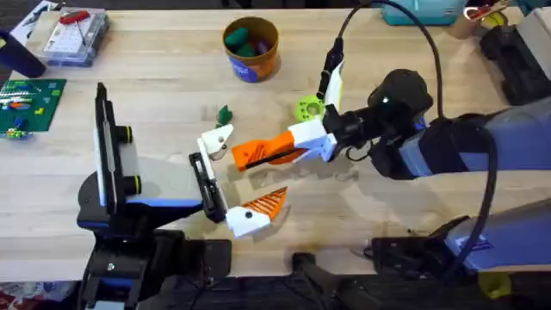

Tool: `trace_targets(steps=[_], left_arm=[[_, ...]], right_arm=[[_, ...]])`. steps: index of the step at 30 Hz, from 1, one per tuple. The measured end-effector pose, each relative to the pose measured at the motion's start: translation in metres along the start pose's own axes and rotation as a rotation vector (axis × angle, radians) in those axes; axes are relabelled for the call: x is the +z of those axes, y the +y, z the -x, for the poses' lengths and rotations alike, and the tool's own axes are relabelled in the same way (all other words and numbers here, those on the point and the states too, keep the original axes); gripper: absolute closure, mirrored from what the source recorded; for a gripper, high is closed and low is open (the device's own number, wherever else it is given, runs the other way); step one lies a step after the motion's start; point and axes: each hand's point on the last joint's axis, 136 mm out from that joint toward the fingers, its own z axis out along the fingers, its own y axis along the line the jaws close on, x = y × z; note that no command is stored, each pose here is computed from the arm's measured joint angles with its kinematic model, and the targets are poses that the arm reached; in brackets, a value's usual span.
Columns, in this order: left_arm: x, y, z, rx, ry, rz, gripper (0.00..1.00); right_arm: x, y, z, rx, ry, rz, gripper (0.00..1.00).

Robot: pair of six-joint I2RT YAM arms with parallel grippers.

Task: Pick up the gripper from the table and insert it into the empty holder that is missing its gripper. Then pick up a screw, insert it into the mounting hole, and use the screwdriver to tighten it. Finally, clean up the table by picking up the vegetable and placing it into the bucket.

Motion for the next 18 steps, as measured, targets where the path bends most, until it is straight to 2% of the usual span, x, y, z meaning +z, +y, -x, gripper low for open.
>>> trace_targets(steps=[9,18], left_arm=[[0.000,0.000,0.000,0.000,0.000,0.000,0.014],[0.000,0.000,0.000,0.000,0.000,0.000,0.014]], right_arm=[[0.002,0.015,0.004,-0.040,0.039,0.014,0.986],[0.002,0.015,0.005,-0.034,0.040,0.013,0.986]])
